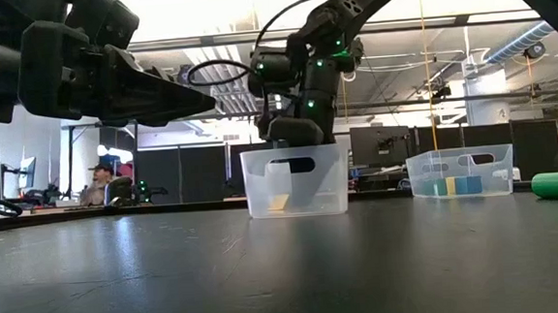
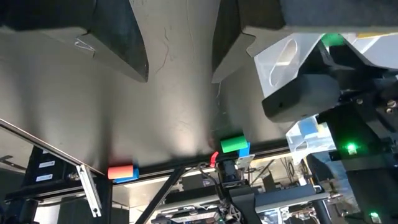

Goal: Sort blocks by size
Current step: Put the green triangular block into the middle transparent bin, then put the blue triangular block into the middle transparent bin

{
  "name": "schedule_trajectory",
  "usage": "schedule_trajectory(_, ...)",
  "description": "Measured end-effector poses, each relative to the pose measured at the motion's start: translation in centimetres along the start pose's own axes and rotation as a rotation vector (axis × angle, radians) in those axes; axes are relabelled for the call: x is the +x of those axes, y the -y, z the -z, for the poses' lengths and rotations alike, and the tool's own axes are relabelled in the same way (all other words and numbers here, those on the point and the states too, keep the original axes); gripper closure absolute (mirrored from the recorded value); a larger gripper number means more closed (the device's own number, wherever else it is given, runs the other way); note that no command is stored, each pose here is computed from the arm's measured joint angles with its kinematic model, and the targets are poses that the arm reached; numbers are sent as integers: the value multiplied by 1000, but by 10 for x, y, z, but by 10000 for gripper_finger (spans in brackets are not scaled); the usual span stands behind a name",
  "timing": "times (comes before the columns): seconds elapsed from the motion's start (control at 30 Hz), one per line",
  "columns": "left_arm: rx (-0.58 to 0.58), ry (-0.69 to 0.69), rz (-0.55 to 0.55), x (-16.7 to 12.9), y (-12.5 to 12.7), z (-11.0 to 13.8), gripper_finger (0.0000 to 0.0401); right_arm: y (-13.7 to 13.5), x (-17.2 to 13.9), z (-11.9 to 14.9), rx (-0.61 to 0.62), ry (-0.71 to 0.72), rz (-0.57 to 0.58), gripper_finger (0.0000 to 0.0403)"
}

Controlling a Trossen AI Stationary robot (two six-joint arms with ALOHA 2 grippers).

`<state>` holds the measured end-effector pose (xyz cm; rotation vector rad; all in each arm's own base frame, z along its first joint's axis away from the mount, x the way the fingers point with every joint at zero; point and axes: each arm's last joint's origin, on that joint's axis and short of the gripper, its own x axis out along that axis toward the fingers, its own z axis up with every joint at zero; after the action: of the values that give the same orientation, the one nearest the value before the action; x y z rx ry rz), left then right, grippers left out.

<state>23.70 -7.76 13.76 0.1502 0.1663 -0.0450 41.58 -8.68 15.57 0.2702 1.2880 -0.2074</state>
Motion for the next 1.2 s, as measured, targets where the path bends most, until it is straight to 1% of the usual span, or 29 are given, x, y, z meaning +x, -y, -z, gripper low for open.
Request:
schedule_trajectory(0.13,0,-1,0,0,0,0,239,-3,-22,-1,-4,49,-5,186)
schedule_trajectory(0.23,-3,-7,1,0,0,1,239,-8,-51,0,9,96,-15,162)
schedule_trajectory(0.3,0,-22,2,0,0,3,239,-15,-76,9,17,87,-20,151)
schedule_trajectory(0.37,0,-22,2,0,0,3,239,-22,-105,22,36,64,-5,143)
schedule_trajectory(0.47,-1,-20,2,0,0,2,239,-32,-144,53,81,-11,75,141)
schedule_trajectory(0.53,-3,-13,2,0,0,2,239,-40,-161,76,109,-66,122,144)
schedule_trajectory(0.6,-3,-14,2,0,0,2,239,-48,-169,98,135,-101,134,149)
schedule_trajectory(0.7,-17,-12,1,0,0,1,239,-58,-169,130,178,-121,157,154)
schedule_trajectory(0.8,-24,-9,1,0,0,1,239,-62,-154,159,220,-182,184,153)
schedule_trajectory(0.87,-26,-6,1,0,0,1,239,-60,-142,178,242,-243,199,143)
schedule_trajectory(0.97,-30,-4,1,0,0,1,239,-52,-123,202,233,-325,256,124)
schedule_trajectory(1.07,-33,5,0,0,0,0,239,-42,-105,219,217,-410,309,103)
schedule_trajectory(1.2,-37,18,-1,0,0,-2,239,-32,-86,233,173,-524,355,85)
